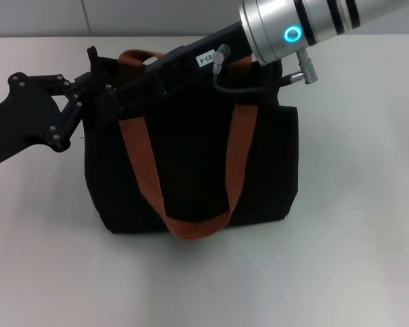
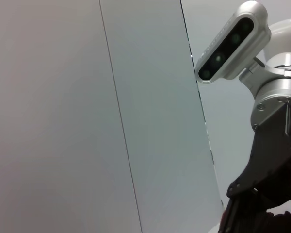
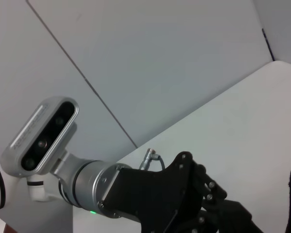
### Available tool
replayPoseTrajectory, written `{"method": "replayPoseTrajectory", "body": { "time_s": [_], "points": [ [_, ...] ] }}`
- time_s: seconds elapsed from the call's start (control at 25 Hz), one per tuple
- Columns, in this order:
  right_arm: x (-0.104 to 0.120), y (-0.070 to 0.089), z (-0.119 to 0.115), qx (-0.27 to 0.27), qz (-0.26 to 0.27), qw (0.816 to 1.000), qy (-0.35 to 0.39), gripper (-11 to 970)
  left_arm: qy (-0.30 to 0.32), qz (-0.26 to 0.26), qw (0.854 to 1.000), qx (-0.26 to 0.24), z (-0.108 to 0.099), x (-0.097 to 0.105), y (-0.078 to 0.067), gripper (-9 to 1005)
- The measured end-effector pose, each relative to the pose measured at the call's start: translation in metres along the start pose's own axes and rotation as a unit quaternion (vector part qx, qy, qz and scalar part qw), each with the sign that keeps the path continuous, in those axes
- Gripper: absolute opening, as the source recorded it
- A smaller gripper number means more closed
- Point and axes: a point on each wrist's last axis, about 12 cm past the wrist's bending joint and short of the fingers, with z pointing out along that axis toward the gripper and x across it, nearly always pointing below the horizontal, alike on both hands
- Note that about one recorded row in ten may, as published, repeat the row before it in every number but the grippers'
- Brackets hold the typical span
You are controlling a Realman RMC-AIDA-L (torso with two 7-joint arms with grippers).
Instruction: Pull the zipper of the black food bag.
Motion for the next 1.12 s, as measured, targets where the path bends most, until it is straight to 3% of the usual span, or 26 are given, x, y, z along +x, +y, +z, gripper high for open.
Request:
{"method": "replayPoseTrajectory", "body": {
  "time_s": [0.6,1.12],
  "points": [
    [-0.0031,0.0066,0.0004,-0.022,0.011,1.000,0.006,775,0.000,-0.001,1.000,-0.002,-0.0002,-0.0001,0.0004,42],
    [-0.0039,0.0066,-0.0007,-0.022,0.072,0.997,0.011,775,-0.004,-0.001,1.000,-0.005,-0.0002,-0.0008,0.0011,44]
  ]
}}
